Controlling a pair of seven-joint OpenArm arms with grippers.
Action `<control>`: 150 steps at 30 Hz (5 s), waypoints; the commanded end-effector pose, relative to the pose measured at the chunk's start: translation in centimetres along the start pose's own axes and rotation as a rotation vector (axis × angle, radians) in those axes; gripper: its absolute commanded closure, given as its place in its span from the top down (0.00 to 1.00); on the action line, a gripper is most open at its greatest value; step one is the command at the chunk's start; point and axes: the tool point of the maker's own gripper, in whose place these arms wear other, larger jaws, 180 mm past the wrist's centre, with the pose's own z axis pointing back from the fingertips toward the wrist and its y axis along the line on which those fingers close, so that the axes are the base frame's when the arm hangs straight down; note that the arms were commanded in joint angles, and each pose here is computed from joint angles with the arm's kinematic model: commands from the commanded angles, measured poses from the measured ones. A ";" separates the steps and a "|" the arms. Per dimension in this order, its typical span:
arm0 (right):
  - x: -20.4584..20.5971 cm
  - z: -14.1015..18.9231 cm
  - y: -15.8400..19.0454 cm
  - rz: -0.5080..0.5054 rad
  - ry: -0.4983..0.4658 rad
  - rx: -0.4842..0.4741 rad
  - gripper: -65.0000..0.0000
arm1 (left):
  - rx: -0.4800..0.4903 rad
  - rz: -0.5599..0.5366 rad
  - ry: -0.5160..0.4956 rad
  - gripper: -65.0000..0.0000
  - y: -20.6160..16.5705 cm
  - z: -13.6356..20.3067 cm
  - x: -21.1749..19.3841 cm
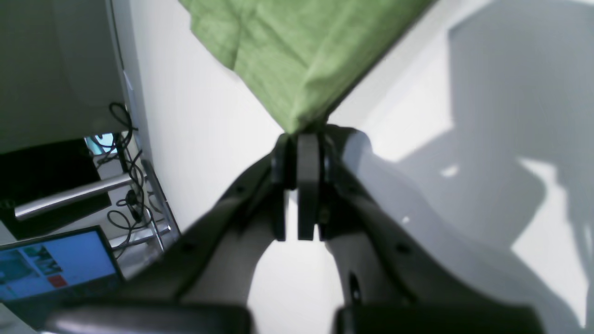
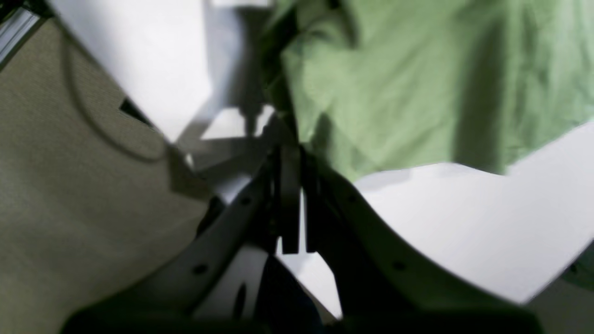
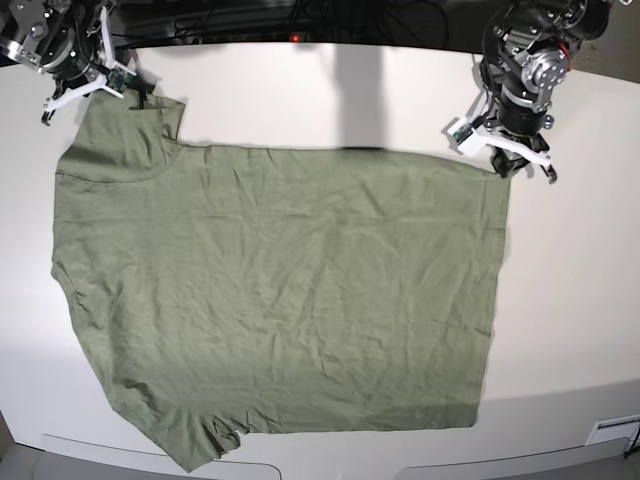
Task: Fold the T-shirt properly
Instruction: 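Close the right gripper on the shirt's shoulder edge near the sleeve, then lift the shirt edge with both grippers and lay it back down, then release and move both grippers further onto the shirt body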
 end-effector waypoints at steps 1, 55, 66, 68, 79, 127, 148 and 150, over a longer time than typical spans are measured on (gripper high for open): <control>0.2 0.5 -1.4 -0.003 -0.009 -0.031 0.00 | -0.056 -0.040 0.040 0.00 -1.5 0.5 -1.4; 2.2 0.3 -19.5 -0.440 -0.229 -0.287 0.00 | 0.127 0.216 -0.238 0.00 15.4 0.0 7.1; 4.8 -3.2 -18.4 -0.397 -0.212 -0.200 0.00 | 0.150 0.273 -0.182 0.00 14.7 -1.9 5.5; 6.1 -3.4 -18.6 -0.373 -0.227 -0.194 0.00 | 0.186 0.273 -0.157 0.00 14.8 -2.6 4.8; 8.4 -3.5 -23.1 -0.414 -0.271 -0.249 0.00 | 0.206 0.284 -0.154 0.00 14.7 -3.0 5.0; 7.8 -6.0 -28.7 -0.448 -0.185 -0.355 0.00 | 0.241 0.294 -0.224 0.00 16.3 -5.3 4.2; 7.8 -6.2 -28.4 -0.441 -0.177 -0.339 0.00 | 0.269 0.336 -0.125 0.21 19.6 -8.2 0.5; 7.8 -6.2 -28.4 -0.441 -0.179 -0.339 0.00 | 0.263 0.337 -0.117 0.21 19.3 -8.3 0.2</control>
